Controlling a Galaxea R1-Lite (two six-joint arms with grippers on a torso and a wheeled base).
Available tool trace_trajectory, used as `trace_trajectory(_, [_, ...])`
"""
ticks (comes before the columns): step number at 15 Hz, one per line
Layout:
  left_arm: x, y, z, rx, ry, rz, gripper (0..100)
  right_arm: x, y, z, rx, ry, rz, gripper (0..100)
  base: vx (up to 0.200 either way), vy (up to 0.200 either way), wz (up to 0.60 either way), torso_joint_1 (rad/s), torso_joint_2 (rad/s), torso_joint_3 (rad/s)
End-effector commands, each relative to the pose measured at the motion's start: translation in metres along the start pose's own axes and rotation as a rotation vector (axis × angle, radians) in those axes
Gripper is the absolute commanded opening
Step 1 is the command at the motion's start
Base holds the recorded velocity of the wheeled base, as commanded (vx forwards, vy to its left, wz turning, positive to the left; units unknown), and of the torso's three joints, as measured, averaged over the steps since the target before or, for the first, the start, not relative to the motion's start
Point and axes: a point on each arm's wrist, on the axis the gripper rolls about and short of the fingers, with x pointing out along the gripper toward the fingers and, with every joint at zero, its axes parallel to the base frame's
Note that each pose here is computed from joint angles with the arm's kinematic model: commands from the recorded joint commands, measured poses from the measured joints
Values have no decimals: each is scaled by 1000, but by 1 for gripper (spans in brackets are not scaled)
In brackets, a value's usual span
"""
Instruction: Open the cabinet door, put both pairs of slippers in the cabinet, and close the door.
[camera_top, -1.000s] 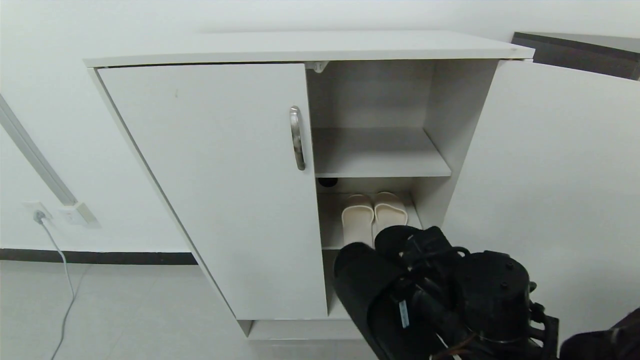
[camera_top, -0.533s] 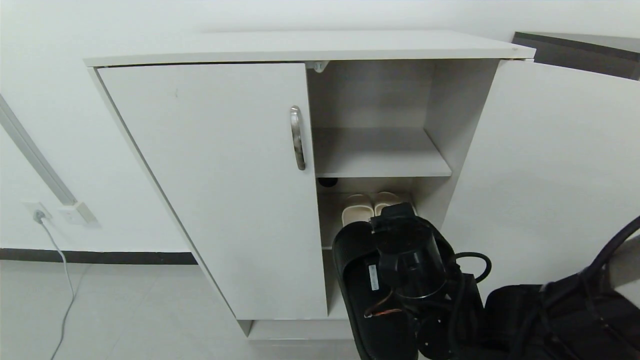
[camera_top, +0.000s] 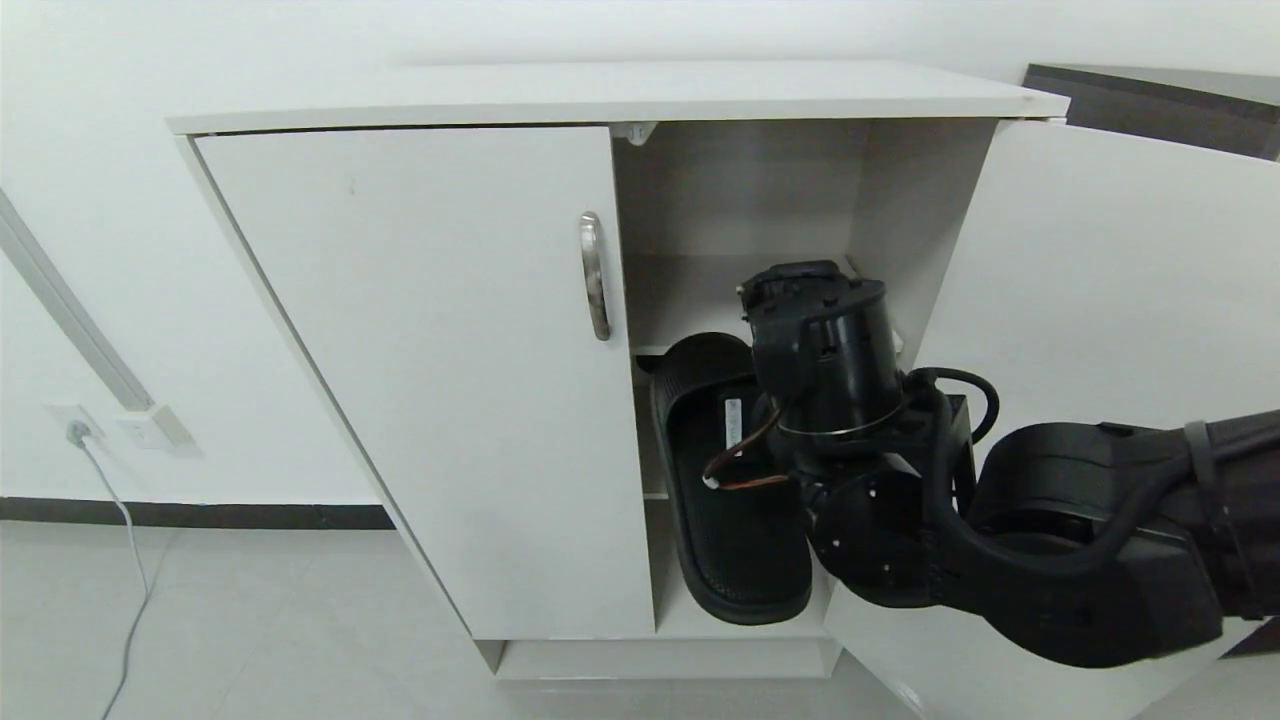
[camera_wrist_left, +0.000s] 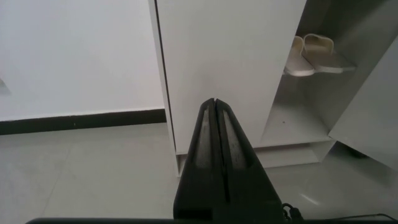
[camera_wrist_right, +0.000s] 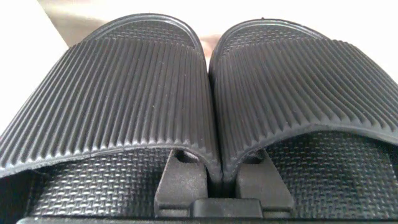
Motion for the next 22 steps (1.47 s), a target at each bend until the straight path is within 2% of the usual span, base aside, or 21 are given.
trace_trajectory(1, [0, 0, 0, 0, 0, 1, 0, 8, -1, 3, 11, -7, -16, 0, 0, 0, 0, 0, 0, 0])
trace_trajectory(7, [0, 0, 0, 0, 2, 2, 0, 13, -4, 6, 20, -12, -30, 0, 0, 0, 0, 0, 0, 0])
trace_trajectory(17, [0, 0, 0, 1, 3, -2, 0, 19, -3, 3, 11, -7, -38, 0, 200, 0, 0, 3, 1, 4])
trace_trajectory(22, [0, 0, 0, 1, 1, -2, 0, 39, -2, 7, 21, -16, -63, 0, 0, 0, 0, 0, 0, 0])
